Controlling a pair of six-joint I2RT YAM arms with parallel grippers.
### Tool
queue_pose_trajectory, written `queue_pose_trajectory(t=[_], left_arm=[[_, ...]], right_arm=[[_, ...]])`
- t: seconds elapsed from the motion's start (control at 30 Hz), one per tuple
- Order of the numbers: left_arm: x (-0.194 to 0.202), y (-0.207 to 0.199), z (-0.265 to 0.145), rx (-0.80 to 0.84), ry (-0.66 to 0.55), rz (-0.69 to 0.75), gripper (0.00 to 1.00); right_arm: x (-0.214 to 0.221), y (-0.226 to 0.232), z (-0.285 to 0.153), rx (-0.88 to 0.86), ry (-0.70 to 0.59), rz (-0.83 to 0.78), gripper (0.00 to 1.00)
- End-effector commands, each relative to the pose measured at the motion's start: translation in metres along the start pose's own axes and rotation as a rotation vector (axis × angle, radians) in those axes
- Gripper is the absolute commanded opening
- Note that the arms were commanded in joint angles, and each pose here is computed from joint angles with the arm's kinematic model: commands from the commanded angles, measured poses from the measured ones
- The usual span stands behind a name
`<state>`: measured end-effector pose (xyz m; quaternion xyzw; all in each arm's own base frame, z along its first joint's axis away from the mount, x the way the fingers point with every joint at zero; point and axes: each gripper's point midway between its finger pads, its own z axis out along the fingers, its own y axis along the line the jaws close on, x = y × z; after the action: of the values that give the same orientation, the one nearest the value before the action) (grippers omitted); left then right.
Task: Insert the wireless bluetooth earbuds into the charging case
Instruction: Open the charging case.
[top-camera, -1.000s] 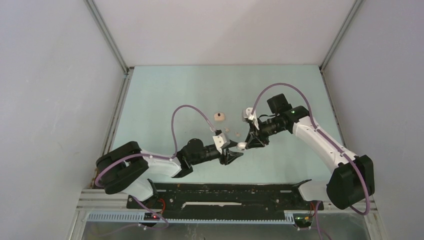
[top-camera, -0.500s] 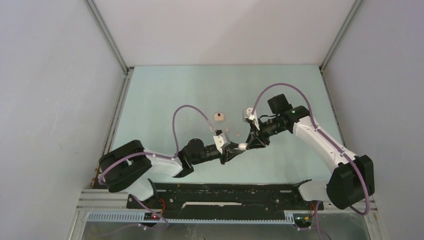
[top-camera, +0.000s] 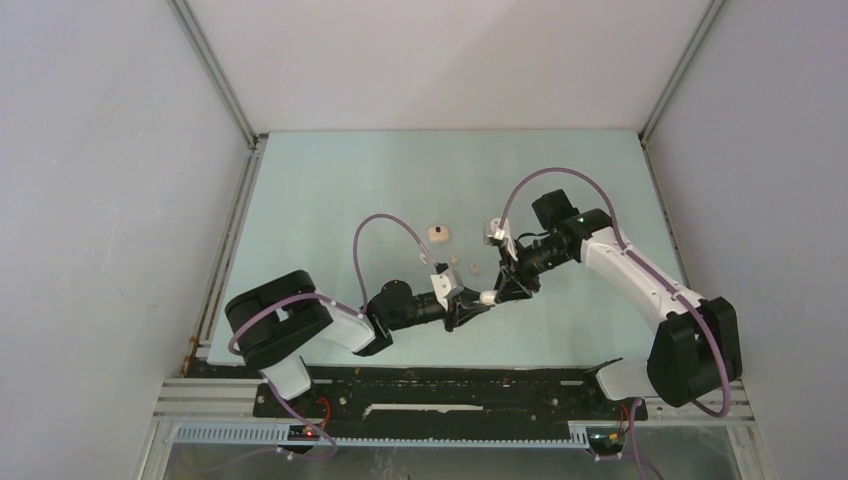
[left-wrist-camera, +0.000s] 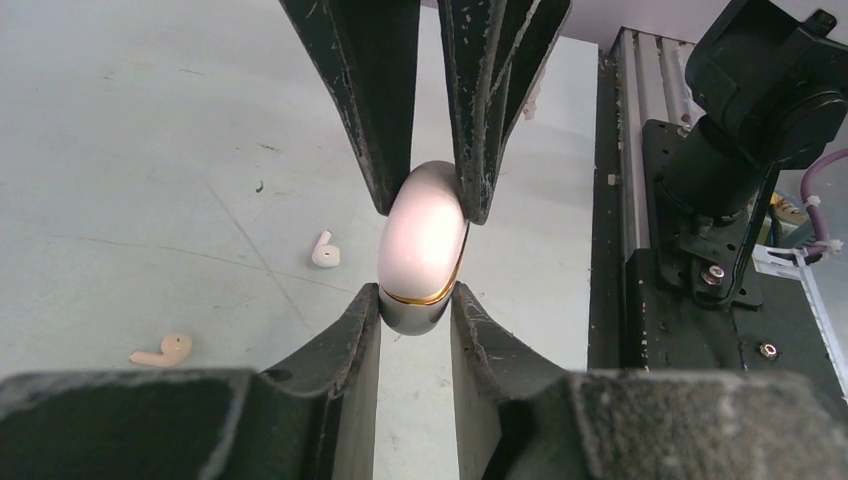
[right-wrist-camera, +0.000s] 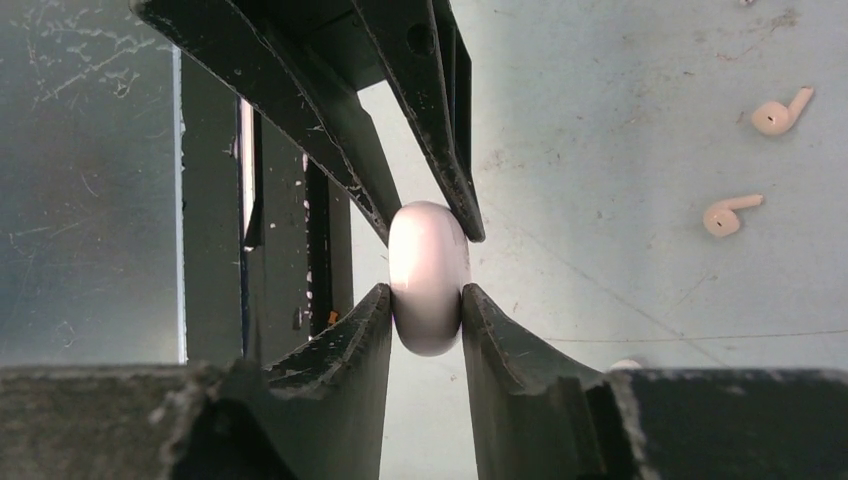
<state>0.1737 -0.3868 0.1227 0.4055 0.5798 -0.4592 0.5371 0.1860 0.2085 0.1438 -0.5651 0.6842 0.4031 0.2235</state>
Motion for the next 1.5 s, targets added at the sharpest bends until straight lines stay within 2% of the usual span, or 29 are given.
queue_pose_trajectory(t=[0.0, 0.17, 0.37, 0.8, 1.1, 1.47], left_arm=[[-0.024, -0.012, 0.005, 0.065, -0.101, 0.044, 0.0], [-0.018, -0.01, 0.002, 0.058, -0.096, 0.05, 0.0], [-0.018, -0.011, 0.002, 0.059, -0.097, 0.051, 0.0], [-0.019, -0.012, -0.001, 0.062, -0.111, 0.063, 0.0], [-0.023, -0.017, -0.001, 0.082, -0.12, 0.075, 0.0], [-0.012, -0.022, 0.002, 0.086, -0.063, 0.143, 0.0]], right_arm=[[-0.015, -0.001, 0.0, -0.019, -0.054, -0.033, 0.37], [-0.015, 0.0, 0.001, -0.032, -0.058, -0.02, 0.49], [-0.016, -0.001, 0.002, -0.031, -0.062, -0.012, 0.57], [-0.007, -0.004, 0.014, -0.045, -0.01, -0.015, 0.6], [-0.003, -0.007, 0.022, -0.044, 0.024, -0.013, 0.57], [-0.019, -0.012, 0.002, -0.106, -0.064, 0.103, 0.56]])
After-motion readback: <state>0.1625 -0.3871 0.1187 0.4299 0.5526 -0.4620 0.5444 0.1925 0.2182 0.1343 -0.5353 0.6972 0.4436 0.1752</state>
